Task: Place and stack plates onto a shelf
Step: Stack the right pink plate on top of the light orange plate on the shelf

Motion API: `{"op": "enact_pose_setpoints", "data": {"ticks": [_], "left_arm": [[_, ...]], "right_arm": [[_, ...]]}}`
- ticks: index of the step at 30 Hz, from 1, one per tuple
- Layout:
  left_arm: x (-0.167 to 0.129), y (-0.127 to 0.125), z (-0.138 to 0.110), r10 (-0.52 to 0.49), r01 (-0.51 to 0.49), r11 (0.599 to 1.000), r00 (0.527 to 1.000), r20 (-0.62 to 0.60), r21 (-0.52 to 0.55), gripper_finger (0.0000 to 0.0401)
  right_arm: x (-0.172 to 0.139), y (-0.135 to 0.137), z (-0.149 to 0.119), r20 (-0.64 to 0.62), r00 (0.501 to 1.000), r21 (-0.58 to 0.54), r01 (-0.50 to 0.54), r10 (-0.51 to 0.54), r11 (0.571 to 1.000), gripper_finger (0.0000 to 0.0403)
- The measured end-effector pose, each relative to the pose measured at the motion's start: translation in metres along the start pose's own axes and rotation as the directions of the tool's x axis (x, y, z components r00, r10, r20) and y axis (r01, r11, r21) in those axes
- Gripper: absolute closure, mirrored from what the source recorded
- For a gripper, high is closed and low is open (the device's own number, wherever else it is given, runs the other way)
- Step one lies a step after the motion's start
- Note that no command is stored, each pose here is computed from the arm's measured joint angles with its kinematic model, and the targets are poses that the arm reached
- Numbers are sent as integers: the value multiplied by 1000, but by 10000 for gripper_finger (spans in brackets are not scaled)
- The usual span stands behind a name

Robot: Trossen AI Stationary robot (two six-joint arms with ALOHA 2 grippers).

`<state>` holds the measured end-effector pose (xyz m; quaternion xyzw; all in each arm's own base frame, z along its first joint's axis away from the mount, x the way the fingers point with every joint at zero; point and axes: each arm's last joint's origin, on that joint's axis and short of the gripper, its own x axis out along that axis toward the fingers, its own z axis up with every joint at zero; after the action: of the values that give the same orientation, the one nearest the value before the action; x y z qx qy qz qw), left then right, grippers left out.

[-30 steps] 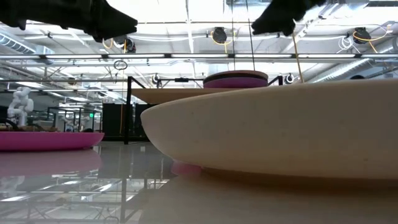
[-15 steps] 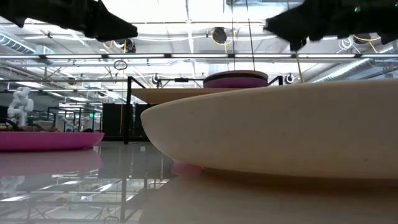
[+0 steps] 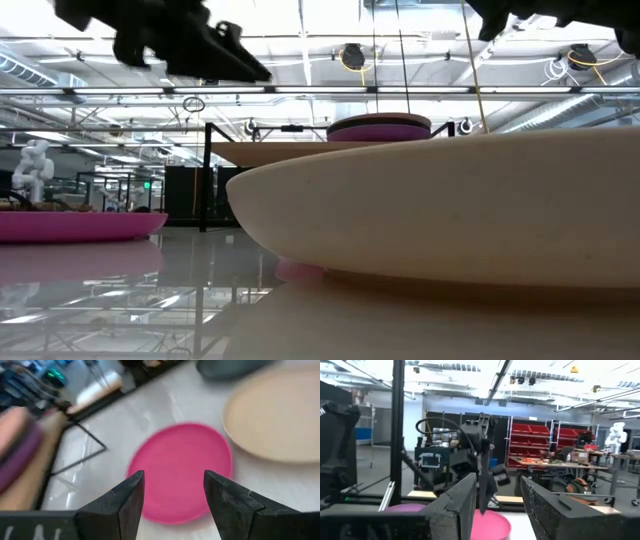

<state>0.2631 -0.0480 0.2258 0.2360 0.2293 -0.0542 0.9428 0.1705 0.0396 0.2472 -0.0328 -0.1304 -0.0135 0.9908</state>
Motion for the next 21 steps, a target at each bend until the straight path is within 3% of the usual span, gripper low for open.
{"op": "enact_pose_setpoints", "data": {"ticks": [6,16,21], "left_arm": [[42,-17,-8,-71,86,991,987,-142,101,192],[76,-48,-28,-175,239,943,949,-262,234,192],[92,-53,-38,-164,229,942,952,-260,245,192]], "right_arm": [[-1,4,-2,-19,999,17,-26,27,1000,264],[-1,5,-1,-20,999,18,-31,32,999,264],[-1,5,-1,-20,999,18,-31,31,999,264]]}}
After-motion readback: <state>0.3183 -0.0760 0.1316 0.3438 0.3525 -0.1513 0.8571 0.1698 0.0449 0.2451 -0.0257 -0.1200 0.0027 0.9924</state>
